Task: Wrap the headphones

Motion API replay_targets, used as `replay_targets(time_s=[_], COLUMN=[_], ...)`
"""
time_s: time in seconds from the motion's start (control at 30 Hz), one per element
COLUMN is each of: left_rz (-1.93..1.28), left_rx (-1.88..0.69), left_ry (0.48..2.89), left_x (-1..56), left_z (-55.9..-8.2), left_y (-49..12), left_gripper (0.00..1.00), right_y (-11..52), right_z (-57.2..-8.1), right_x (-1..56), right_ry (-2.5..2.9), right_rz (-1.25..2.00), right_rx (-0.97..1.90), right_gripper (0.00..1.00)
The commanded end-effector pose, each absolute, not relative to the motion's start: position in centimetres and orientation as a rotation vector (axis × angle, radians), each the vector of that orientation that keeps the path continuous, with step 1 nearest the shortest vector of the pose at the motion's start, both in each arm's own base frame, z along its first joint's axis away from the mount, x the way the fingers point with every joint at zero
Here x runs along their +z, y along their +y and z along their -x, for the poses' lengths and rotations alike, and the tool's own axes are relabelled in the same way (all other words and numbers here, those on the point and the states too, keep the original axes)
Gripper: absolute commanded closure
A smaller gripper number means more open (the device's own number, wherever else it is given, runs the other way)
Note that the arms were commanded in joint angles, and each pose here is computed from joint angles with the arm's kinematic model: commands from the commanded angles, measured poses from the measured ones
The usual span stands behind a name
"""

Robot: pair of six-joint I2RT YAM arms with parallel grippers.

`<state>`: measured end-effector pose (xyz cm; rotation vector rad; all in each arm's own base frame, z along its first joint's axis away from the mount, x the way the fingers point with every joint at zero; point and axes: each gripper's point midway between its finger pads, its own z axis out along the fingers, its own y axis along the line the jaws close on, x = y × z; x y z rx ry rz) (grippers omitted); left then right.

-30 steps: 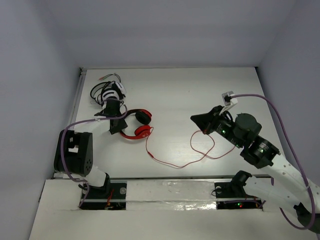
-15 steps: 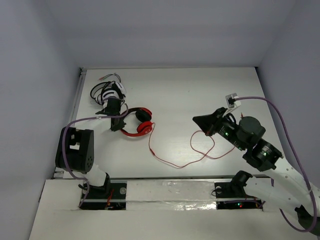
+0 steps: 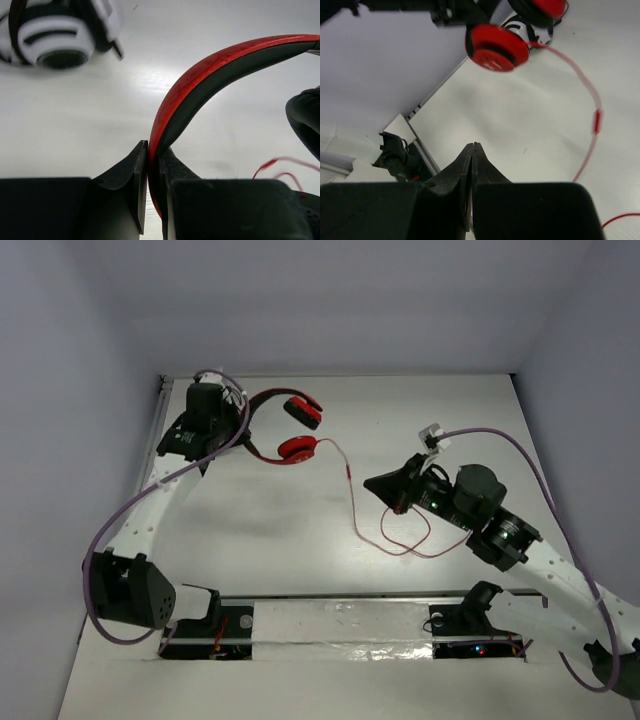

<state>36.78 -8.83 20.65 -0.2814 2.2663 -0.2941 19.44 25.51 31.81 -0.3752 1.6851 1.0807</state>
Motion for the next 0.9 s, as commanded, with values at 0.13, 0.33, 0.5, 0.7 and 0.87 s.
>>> replay_targets(time_s=[0.13,0.33,0.5,0.7,0.87], left_rz=[0.034,-0.052,-0.083,-0.119,-0.143], left_rx=[-0.545,-0.656,-0.708,-0.751,-0.783], left_ry=[2.090,2.038,2.000,1.944,1.916], left_x=[30.7,34.0,36.6,39.6,41.1], left_z=[-36.8,-37.0,-37.3,-36.9,-36.5], left_y=[-12.8,-14.7,-15.5,-16.1,-16.5], left_gripper=[1.00,1.00,1.00,1.00,1.00], right_y=[29.0,27.6,29.1,29.1,27.9], right_z=[-19.8,-23.3,-25.1,-26.9,-28.9], right_x=[31.5,29.4,24.8,22.5,21.6], right_ry=[1.545,1.580,1.693,1.701,1.710], right_rz=[0.582,0.476,0.452,0.385,0.312], right_rx=[1.125,0.922,0.908,0.853,0.765], right_gripper=[0.33,0.15,0.16,0.21,0.23])
